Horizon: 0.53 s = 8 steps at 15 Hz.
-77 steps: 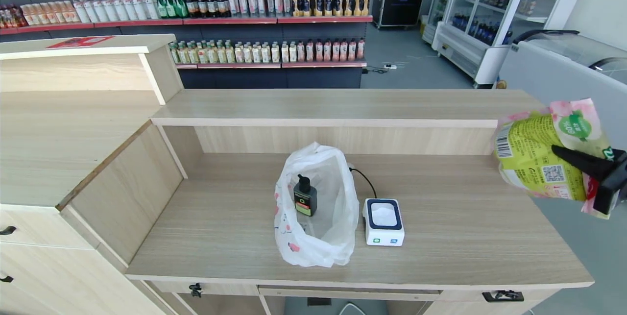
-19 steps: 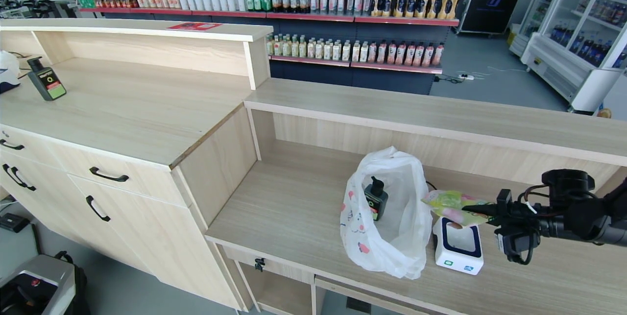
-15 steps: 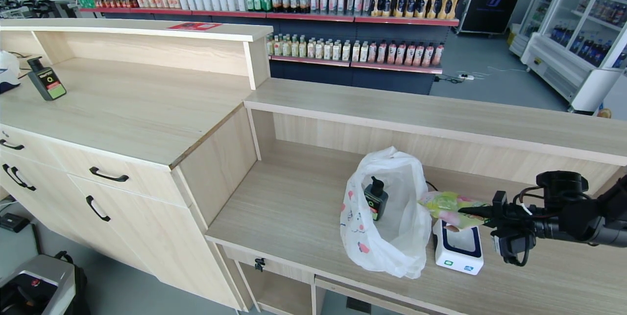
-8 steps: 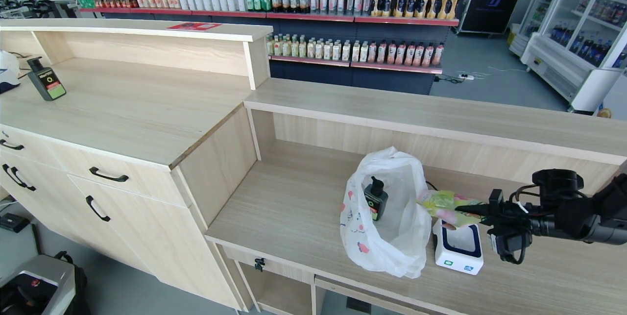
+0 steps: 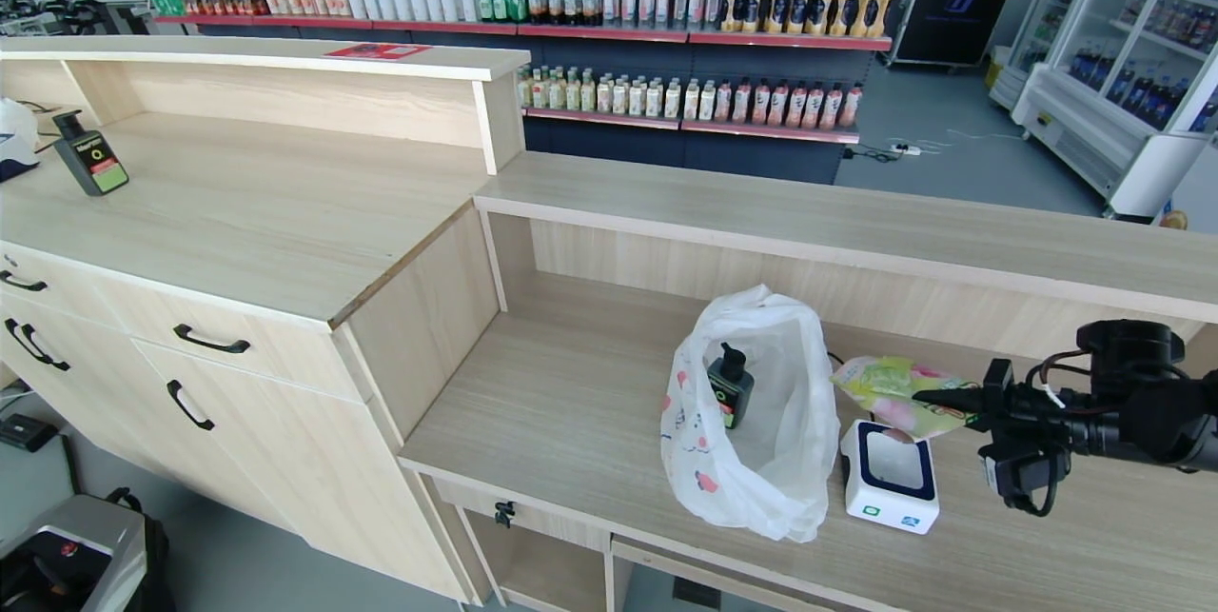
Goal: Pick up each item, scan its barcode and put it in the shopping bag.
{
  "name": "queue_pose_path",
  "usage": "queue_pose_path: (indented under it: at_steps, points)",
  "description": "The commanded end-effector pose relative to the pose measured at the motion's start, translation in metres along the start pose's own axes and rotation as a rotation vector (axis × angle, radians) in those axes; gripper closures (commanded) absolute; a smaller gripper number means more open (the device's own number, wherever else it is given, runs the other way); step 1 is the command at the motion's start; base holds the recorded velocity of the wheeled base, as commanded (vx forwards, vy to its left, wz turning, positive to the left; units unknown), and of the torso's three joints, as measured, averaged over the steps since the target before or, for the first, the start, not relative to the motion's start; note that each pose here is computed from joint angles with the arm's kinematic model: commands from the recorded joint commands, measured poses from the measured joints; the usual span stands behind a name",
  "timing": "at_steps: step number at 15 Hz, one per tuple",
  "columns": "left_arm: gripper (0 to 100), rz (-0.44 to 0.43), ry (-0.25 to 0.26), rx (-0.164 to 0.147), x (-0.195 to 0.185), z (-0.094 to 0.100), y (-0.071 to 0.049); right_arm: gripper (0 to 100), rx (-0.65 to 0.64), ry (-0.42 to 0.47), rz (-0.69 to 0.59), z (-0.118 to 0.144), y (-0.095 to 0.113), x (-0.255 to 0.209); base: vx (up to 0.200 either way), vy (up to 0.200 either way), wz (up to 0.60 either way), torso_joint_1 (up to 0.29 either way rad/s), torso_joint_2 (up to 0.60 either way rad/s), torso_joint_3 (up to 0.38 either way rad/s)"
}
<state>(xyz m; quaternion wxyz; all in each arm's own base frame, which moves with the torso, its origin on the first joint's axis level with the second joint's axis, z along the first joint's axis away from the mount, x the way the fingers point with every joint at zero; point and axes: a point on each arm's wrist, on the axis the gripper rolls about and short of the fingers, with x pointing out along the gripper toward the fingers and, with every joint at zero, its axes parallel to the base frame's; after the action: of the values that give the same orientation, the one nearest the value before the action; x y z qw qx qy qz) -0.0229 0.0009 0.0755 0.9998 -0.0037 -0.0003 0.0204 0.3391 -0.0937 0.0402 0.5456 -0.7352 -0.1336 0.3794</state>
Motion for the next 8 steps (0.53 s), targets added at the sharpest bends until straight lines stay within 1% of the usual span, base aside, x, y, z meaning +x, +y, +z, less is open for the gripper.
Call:
queue_pose_path:
  at_steps: [1,8]
  points:
    - [0,-0.001,0.000,0.000,0.0000,0.0000,0.0000,100,-0.014,0.011,-0.001,-0.0002,-0.0009,-0.0052,0.000,0.000,0.00,0.000,0.00,0.000]
    - [0,0.001,0.000,0.000,0.0000,0.0000,0.0000,100,0.005,0.003,0.011,0.0020,-0.0006,-0.0075,0.000,0.000,0.00,0.000,0.00,0.000]
